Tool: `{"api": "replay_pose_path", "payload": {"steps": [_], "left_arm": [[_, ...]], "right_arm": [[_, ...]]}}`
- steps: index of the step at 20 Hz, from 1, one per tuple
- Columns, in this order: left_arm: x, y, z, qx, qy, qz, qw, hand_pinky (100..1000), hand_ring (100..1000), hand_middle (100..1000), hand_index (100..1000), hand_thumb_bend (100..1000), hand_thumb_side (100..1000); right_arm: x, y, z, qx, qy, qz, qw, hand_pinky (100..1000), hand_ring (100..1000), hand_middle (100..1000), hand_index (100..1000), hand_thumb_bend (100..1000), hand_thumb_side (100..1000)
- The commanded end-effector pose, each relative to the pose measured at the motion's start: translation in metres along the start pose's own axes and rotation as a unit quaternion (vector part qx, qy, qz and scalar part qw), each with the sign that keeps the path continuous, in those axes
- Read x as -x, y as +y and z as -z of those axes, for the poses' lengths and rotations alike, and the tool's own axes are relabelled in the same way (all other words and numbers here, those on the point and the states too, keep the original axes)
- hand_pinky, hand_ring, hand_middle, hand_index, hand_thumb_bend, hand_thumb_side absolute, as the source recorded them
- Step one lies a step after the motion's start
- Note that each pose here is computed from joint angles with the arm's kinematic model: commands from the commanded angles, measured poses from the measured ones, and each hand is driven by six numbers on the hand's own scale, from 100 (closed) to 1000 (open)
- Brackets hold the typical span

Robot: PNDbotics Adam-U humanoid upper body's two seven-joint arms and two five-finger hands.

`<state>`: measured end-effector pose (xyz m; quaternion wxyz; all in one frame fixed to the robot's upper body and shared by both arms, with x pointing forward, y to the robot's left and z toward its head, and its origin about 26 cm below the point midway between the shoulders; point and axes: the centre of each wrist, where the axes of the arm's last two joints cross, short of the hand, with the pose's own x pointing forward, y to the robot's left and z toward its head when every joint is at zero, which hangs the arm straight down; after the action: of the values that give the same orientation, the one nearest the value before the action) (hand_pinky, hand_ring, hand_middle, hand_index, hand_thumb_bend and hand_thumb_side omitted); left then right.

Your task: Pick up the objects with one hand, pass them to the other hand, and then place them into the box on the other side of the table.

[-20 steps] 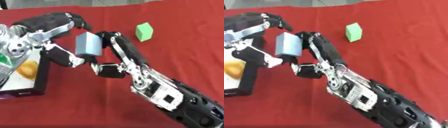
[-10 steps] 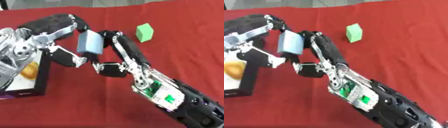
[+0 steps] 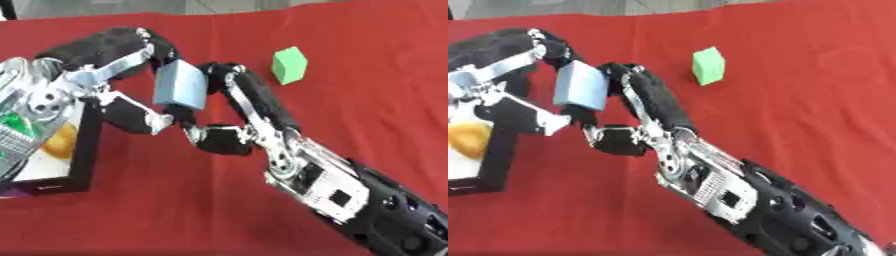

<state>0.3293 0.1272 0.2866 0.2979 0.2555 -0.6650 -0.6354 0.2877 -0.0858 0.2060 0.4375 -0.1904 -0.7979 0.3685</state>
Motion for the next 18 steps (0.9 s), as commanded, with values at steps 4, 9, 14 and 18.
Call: {"api": "replay_pose_path", "payload": {"steps": [4,9,14,18], "left_arm": [[0.009,0.008,-0.005,-0.021,0.019,0.023,0.999,764,635,477,413,134,100],[0.017,0.004,-0.006,-0.012,0.031,0.035,0.999,763,634,471,402,178,100],[0.029,0.000,-0.009,-0.005,0.052,0.043,0.998,759,633,464,398,200,100],[0.036,-0.002,-0.010,-0.001,0.063,0.044,0.997,756,628,454,391,214,100]], "right_arm": [[-0.004,-0.001,-0.001,-0.023,-0.031,-0.028,0.999,790,793,747,848,100,507],[-0.004,-0.004,0.000,-0.018,-0.040,-0.055,0.998,797,800,760,882,100,485],[-0.004,-0.006,0.000,-0.013,-0.046,-0.068,0.997,800,801,763,908,100,386],[-0.004,-0.007,0.000,-0.008,-0.040,-0.074,0.996,798,795,756,911,100,331]]}}
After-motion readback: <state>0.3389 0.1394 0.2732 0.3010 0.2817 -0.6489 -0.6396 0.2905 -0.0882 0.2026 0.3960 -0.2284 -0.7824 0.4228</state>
